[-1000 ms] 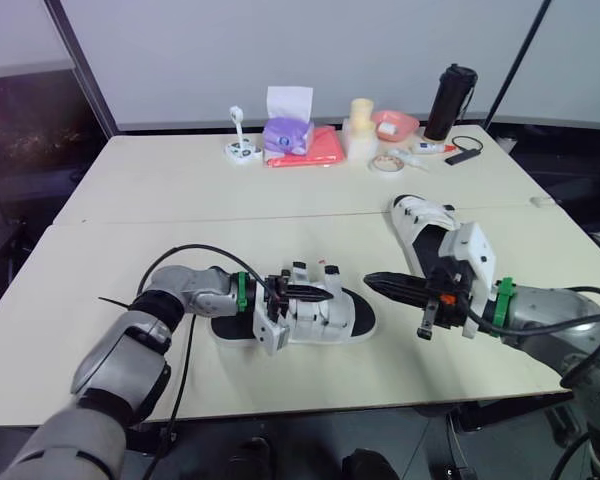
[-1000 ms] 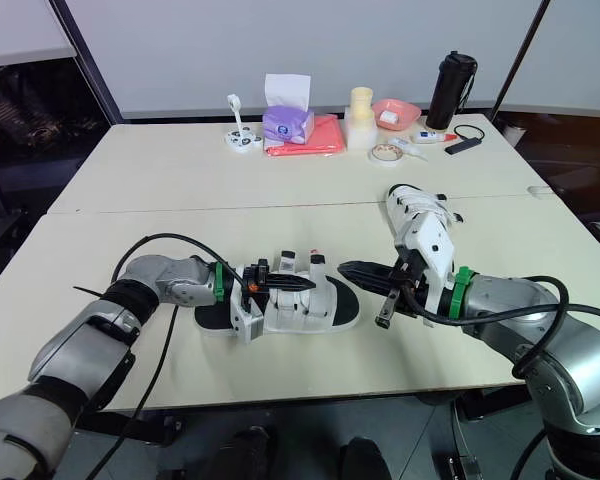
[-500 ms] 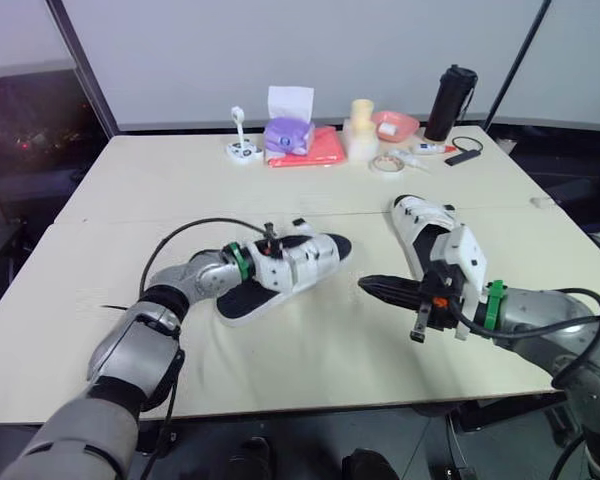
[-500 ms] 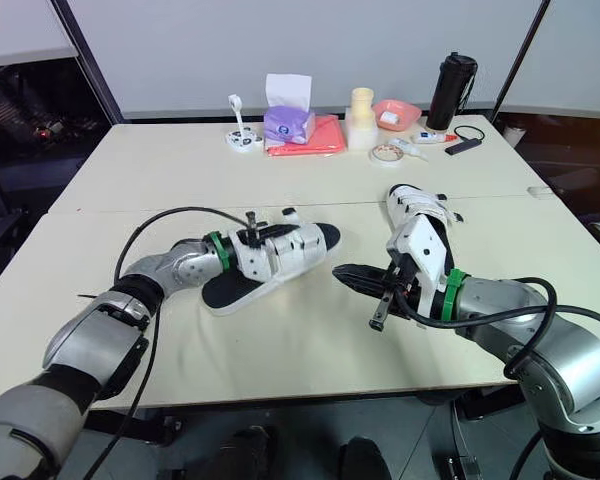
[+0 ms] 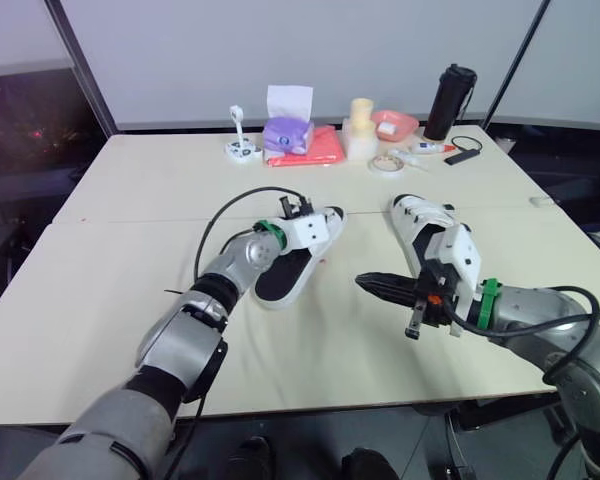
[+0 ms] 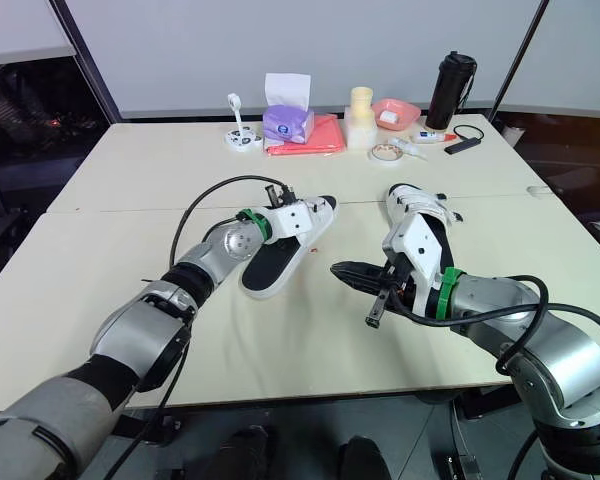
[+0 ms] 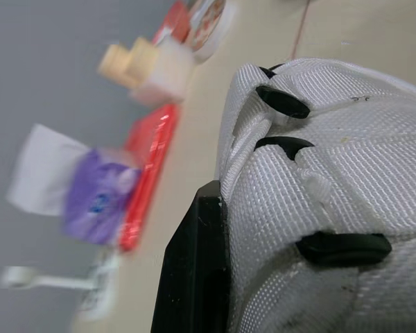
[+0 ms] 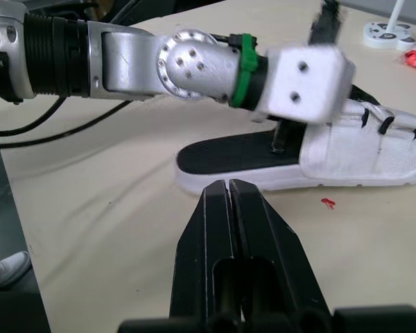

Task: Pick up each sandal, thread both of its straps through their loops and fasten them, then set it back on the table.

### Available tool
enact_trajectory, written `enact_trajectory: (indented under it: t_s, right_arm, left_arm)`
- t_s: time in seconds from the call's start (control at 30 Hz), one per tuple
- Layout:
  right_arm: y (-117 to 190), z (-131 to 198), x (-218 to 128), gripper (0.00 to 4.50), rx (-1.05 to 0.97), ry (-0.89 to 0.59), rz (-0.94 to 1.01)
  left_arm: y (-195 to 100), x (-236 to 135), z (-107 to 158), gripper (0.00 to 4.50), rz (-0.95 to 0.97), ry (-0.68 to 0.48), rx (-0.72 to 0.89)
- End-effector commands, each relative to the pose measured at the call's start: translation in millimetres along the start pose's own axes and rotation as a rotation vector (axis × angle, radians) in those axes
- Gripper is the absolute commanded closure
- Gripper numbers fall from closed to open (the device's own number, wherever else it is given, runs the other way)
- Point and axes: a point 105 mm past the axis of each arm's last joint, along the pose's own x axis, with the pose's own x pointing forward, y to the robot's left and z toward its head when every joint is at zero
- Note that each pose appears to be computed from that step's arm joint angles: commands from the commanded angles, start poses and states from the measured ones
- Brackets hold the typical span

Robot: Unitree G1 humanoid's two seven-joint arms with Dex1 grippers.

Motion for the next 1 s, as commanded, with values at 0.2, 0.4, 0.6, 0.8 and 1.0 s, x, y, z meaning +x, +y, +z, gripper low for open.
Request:
enact_trajectory:
  t_s: [0.2,0.4,0.6,0.8,1.0]
  right_arm:
    - [2.6,7.5,0.5,4.5,-0.045,-0.028,-0.003]
    - [4.1,4.8,1.6,4.5,-0.045,-0.02,-0.004]
    - [5.4,2.4,3.6,4.5,-0.047,-0.016,-0.006]
    - [5.1,2.5,5.1,4.5,-0.051,-0.017,-0.011]
    - [5.4,1.0,5.4,4.5,-0.051,-0.014,-0.014]
  left_arm:
    - [37.6,9.5,4.6,4.49,0.285,0.247,0.264]
    - [26.4,6.7,-5.6,4.49,0.266,0.365,0.218]
    - [19.4,4.5,-12.1,4.49,0.245,0.445,0.086]
    - [5.6,4.7,-13.3,4.49,0.161,0.482,0.038]
    - [-3.1,1.5,-21.0,2.18,0.097,0.528,0.027]
